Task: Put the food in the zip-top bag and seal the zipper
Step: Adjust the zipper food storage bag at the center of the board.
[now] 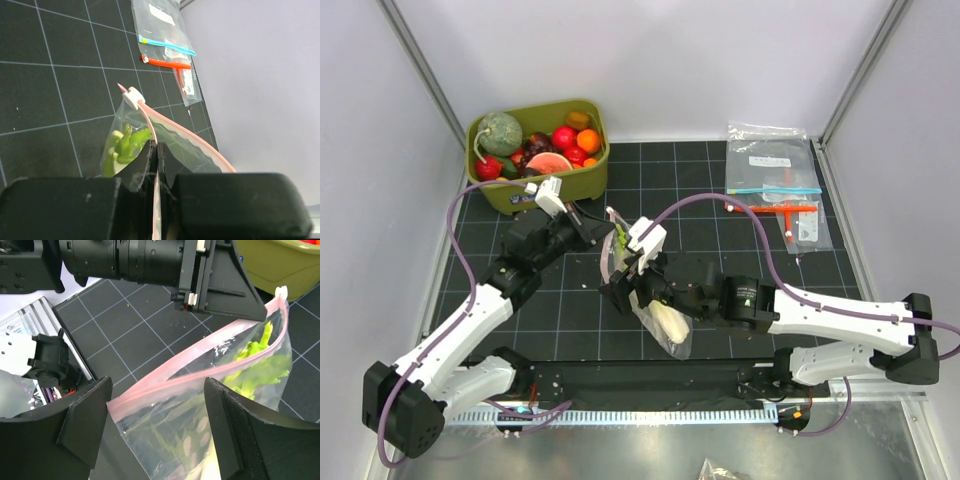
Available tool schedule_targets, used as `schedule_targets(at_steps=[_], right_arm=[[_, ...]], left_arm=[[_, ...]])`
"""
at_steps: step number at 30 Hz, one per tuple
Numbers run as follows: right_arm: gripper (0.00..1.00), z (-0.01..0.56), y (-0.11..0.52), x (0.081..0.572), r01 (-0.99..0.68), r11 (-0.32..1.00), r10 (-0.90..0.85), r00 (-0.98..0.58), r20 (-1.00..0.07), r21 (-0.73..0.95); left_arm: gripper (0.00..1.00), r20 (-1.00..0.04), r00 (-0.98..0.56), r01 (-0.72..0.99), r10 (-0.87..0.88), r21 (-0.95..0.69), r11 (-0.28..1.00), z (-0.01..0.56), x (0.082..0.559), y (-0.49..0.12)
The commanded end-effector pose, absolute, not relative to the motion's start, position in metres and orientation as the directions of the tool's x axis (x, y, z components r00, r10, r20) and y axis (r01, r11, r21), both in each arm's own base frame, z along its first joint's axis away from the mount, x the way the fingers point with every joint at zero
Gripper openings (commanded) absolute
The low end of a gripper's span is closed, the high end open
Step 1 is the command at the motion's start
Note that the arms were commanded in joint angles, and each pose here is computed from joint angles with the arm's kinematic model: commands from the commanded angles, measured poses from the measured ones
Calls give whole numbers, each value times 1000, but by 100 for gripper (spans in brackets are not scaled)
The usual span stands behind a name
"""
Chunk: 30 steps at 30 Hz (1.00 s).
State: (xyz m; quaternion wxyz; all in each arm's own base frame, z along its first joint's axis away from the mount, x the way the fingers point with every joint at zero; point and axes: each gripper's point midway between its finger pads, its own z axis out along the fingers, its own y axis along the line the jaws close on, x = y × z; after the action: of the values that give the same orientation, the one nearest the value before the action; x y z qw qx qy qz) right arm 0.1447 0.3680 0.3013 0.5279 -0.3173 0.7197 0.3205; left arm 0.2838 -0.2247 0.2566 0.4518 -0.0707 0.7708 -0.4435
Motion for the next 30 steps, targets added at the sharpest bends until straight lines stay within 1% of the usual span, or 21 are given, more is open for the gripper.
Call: schedule_targets(at_steps=[1,4,7,8,9,11,15,18,19,21,22,23,25,26,28,29,30], right_arm=[[81,352,371,151,-781,597,14,-220,-975,184],[82,352,372,164,-724,669,-19,-239,-971,165],[83,350,373,173,-677,714,-8,-259,-966,176],[82,349,371,178,-637,742,24,-284,-958,207],[81,346,362,187,-578,793,22,-289,-957,193],[80,334,364,193,-542,817,21,-314,-949,197],[78,315,369,200,-507,847,-35,-353,-935,160],[73,304,369,207,-470,872,-50,-364,-930,136],[67,301,370,208,-466,874,-52,-366,-929,135],[60,296,366,213,-452,882,-51,-373,-926,134],[54,293,364,215,-447,885,-52,-376,-925,132],[44,293,361,216,-441,888,-48,-377,-925,133],[33,285,355,220,-430,892,-45,-388,-920,138],[23,282,353,222,-432,890,-41,-394,-918,145],[16,275,349,224,-448,874,-22,-419,-908,186],[10,272,347,227,-454,868,-14,-428,-903,202],[7,267,344,228,-458,859,6,-438,-899,228]], left_arm=[[7,-666,-550,348,-504,-731,587,272,279,-225],[6,-671,-538,344,-511,-728,593,273,279,-222],[6,-675,-533,348,-510,-724,595,274,278,-221],[6,-675,-530,347,-513,-725,595,274,278,-220],[6,-678,-525,355,-514,-724,592,277,276,-220],[6,-682,-516,353,-518,-721,597,277,275,-217],[6,-687,-504,359,-523,-718,597,280,274,-216],[6,-690,-501,364,-522,-715,597,281,272,-216],[6,-693,-496,366,-524,-714,597,282,272,-215],[6,-698,-489,364,-524,-709,604,281,272,-213],[6,-700,-484,366,-526,-707,605,283,271,-212],[6,-702,-484,366,-523,-705,608,281,271,-212],[6,-701,-486,360,-522,-705,611,279,272,-213],[6,-701,-489,354,-518,-703,617,276,273,-213],[6,-700,-491,342,-518,-702,625,271,276,-214],[5,-699,-495,336,-515,-701,629,266,277,-215],[5,-700,-494,334,-516,-701,630,265,279,-216]])
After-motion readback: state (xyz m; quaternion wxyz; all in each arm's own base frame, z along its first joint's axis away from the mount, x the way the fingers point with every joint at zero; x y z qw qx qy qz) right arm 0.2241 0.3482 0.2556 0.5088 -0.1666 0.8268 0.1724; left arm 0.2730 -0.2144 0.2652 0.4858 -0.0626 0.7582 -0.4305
